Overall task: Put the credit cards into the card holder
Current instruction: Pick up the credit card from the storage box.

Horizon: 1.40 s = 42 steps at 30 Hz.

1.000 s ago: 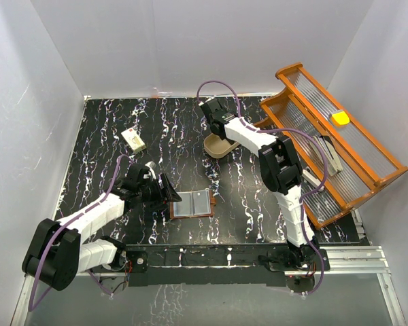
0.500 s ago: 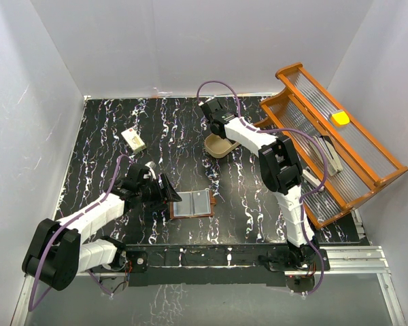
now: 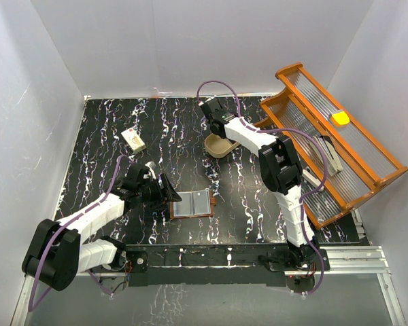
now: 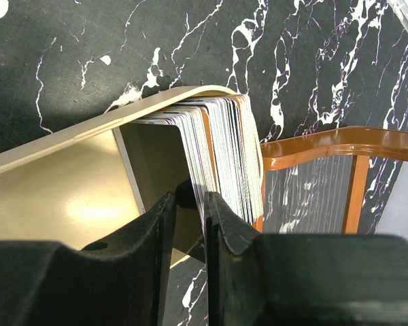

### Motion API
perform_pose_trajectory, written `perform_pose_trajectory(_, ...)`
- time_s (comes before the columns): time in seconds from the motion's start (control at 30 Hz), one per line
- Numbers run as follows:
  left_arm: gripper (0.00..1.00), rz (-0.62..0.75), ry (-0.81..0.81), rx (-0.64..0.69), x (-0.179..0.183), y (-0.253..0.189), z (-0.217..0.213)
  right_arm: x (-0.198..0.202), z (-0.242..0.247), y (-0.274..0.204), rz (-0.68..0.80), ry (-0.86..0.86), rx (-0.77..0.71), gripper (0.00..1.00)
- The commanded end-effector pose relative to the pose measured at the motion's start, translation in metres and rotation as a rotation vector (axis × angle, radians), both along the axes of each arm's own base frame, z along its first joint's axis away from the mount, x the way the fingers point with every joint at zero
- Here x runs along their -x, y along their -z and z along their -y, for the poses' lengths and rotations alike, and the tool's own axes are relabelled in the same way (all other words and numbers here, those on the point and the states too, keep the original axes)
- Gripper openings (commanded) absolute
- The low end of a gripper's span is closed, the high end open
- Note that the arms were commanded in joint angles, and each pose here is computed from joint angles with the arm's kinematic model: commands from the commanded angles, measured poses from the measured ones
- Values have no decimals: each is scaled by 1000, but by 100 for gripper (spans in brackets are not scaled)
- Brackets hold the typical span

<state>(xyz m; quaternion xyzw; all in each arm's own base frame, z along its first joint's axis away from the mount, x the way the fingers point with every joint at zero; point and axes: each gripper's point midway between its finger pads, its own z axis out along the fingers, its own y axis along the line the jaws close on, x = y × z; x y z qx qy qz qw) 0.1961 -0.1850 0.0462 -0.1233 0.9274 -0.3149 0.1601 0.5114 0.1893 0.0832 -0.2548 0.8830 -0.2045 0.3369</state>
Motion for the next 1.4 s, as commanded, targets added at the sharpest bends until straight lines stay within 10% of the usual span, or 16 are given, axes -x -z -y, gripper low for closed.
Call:
perform_pose_trajectory(0.0,68,9,4,10,1,-6,1,-15,3,-60,136,30,-45,21)
perform_pose_trajectory(1.37,68,-10,2,-26,4,-2,-5,61,-50,-85,33,-55,-206,0)
